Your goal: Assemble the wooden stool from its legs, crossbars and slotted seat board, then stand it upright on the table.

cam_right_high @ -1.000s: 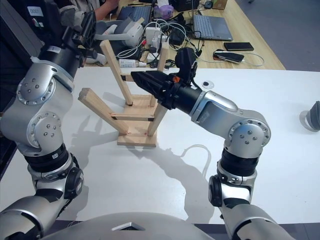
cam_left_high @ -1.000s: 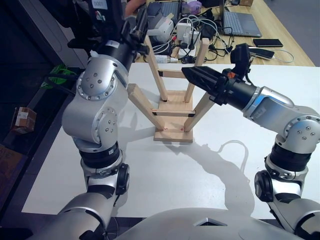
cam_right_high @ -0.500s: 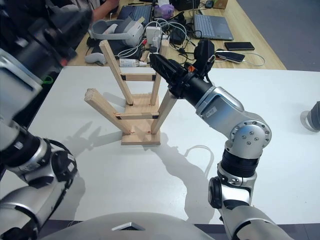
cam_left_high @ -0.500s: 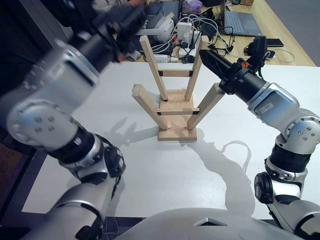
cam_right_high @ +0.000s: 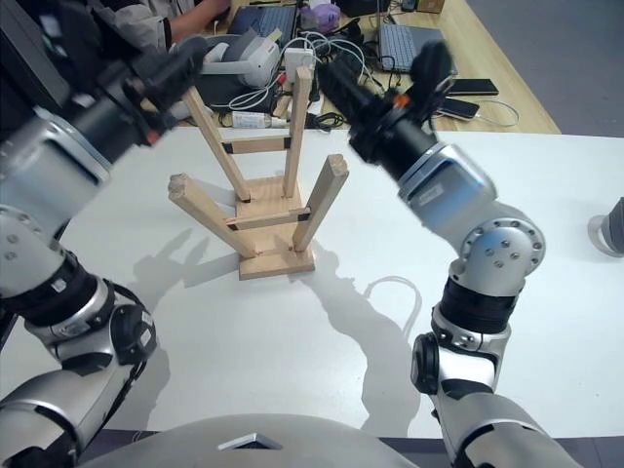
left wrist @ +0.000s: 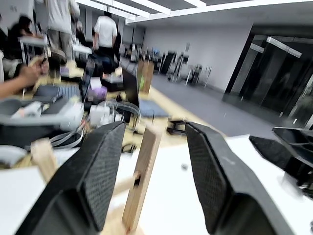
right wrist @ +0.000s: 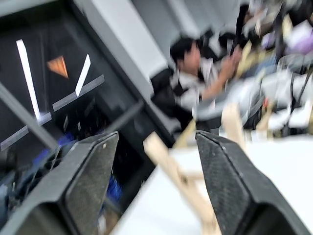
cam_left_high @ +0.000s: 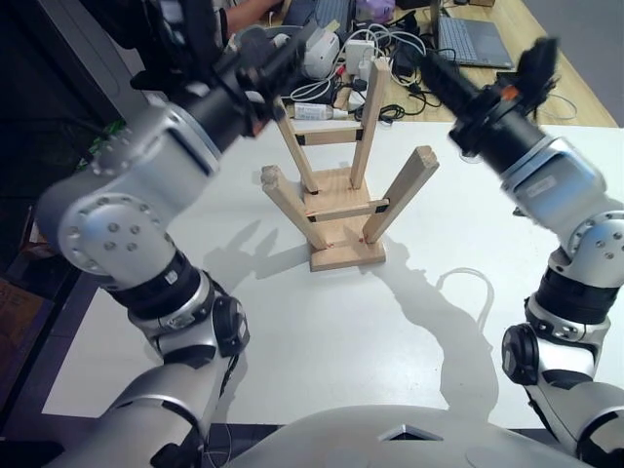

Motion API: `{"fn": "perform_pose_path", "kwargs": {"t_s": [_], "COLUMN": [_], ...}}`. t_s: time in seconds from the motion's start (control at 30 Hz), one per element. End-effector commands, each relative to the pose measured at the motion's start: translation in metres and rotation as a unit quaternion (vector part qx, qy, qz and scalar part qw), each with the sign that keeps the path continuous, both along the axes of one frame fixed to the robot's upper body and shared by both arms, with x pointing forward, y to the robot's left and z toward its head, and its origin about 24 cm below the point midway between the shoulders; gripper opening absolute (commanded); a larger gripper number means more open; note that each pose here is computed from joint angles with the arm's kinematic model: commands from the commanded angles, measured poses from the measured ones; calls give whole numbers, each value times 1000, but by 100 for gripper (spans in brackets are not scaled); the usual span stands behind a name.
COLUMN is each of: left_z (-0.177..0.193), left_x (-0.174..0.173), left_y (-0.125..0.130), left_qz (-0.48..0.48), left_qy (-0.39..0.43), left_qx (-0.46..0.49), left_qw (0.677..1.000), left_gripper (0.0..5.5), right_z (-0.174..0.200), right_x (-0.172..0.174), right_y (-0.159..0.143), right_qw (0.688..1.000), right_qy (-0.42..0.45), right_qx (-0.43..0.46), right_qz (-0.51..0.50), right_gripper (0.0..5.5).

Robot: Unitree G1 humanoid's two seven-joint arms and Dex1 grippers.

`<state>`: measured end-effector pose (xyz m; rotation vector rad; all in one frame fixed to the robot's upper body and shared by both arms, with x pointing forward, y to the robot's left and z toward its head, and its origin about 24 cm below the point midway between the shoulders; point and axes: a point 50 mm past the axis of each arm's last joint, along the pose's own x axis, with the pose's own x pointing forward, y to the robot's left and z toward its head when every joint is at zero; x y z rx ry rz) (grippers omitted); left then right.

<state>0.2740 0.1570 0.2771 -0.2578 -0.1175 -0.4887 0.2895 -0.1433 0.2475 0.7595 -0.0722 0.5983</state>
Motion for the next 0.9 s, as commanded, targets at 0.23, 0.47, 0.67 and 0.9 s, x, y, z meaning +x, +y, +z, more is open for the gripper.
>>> {"fn": "perform_pose_path", "kwargs": {"t_s": [0.23, 0.47, 0.67, 0.9], "left_z": [-88, -96, -86, -98], "left_x": [-23, -21, -14, -7], "left_y": [65, -1, -54, -29], "left_qz": [273, 192, 54, 113], "left_qy": [239, 235, 216, 250], "left_qx": [152, 126, 130, 155], "left_qw": [919, 944, 966, 949], "left_gripper": [226, 226, 226, 226], "right_z": [-93, -116, -75, -82], "right_x": [-15, -38, -64, -73], "right_y": [-77, -14, 61, 50], "right_qw": [930, 952, 978, 964], "right_qy": [122, 127, 13, 13], "right_qx": [-242, -236, -166, -196], "right_qz": [-249, -149, 129, 180], "right_gripper": [297, 297, 297, 297]}}
